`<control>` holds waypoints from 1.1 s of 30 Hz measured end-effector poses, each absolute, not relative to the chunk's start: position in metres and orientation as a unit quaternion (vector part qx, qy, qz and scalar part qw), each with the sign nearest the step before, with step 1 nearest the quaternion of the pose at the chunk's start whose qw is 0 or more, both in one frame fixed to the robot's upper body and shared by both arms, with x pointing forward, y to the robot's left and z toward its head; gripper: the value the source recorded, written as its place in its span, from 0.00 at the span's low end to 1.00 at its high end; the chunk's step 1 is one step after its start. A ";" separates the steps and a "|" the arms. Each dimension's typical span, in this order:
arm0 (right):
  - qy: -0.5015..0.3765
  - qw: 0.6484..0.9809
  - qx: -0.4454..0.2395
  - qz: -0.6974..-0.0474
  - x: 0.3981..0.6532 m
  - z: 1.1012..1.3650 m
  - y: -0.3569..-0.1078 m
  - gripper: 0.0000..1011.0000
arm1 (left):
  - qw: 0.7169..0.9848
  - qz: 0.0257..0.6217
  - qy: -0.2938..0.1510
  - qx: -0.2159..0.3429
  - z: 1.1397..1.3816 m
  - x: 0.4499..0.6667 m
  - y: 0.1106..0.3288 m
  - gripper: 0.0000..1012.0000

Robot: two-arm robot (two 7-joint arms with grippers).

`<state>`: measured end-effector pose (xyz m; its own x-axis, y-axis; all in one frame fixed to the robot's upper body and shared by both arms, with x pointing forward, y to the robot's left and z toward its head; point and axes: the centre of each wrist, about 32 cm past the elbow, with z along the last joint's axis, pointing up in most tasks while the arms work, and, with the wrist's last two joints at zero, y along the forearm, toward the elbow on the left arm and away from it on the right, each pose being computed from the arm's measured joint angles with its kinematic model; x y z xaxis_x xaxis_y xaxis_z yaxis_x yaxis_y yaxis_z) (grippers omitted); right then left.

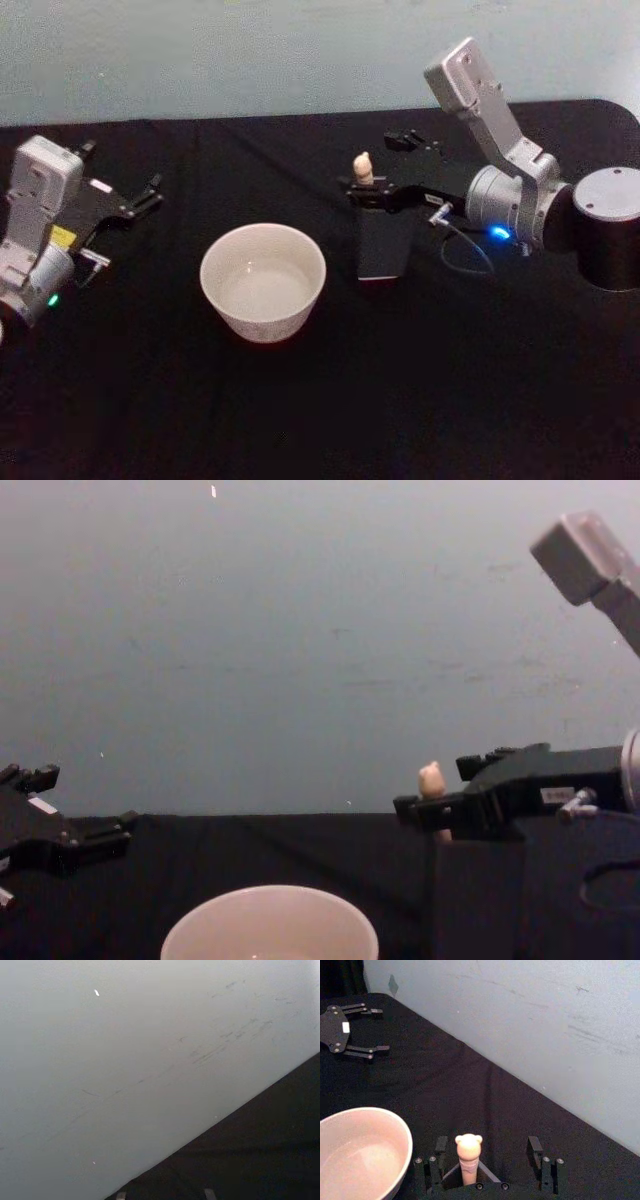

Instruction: Pick up the stirring spoon with one hand, stir inside the cup, then place it back in its original position.

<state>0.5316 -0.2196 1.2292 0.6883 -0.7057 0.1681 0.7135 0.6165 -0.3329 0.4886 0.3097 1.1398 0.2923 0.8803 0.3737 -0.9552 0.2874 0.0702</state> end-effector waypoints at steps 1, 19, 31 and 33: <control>-0.009 0.899 -0.190 -0.395 0.532 1.229 -0.219 0.99 | 0.791 0.580 -0.132 0.141 1.140 0.489 0.310 0.99; 0.022 0.900 -0.184 -0.394 0.534 1.233 -0.219 0.99 | 0.791 0.580 -0.132 0.142 1.140 0.489 0.310 0.99; 0.032 0.905 -0.178 -0.384 0.531 1.236 -0.221 0.99 | 0.791 0.580 -0.132 0.141 1.140 0.489 0.310 0.99; 0.033 0.906 -0.178 -0.382 0.530 1.236 -0.221 0.99 | 0.791 0.580 -0.132 0.141 1.140 0.489 0.310 0.99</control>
<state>0.5299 -0.2210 1.2362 0.7063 -0.7039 0.0754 0.6803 0.6454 -0.3474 0.4886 0.3097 1.1398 0.2923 0.8803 0.3737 -0.9552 0.2874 0.0703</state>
